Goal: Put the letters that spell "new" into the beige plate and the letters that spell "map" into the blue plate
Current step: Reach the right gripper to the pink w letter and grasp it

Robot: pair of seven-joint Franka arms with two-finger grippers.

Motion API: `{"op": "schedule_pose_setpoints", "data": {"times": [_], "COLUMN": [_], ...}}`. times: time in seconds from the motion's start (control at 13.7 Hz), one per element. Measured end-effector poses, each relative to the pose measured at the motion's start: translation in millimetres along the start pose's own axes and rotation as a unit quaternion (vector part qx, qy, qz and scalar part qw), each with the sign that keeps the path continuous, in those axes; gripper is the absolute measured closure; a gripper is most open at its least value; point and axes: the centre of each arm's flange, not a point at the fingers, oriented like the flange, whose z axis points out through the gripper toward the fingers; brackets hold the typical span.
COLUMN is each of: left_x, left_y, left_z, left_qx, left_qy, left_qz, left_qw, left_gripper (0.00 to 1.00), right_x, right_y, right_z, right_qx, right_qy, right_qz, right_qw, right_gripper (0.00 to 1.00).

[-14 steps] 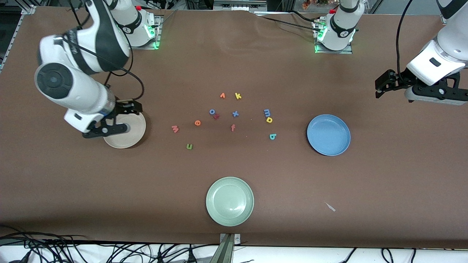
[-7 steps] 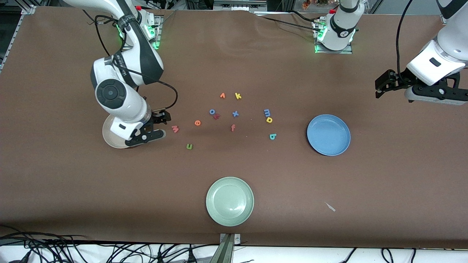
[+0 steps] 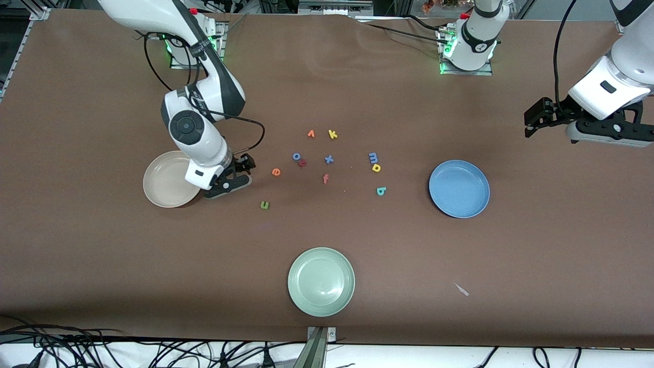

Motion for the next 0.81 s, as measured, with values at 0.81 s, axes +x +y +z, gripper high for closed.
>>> {"op": "schedule_pose_setpoints", "data": {"times": [0.81], "left_x": [0], "left_y": [0], "left_z": [0], "left_qx": [0.000], "left_qy": [0.000], "left_qz": [0.000], "left_qw": [1.000], "left_gripper": [0.00], "right_x": [-12], "right_y": [-8], "right_z": [63], "right_qx": [0.002], "right_qy": [0.003], "right_qz": [-0.095], "right_qw": [0.995], "right_gripper": [0.09]}}
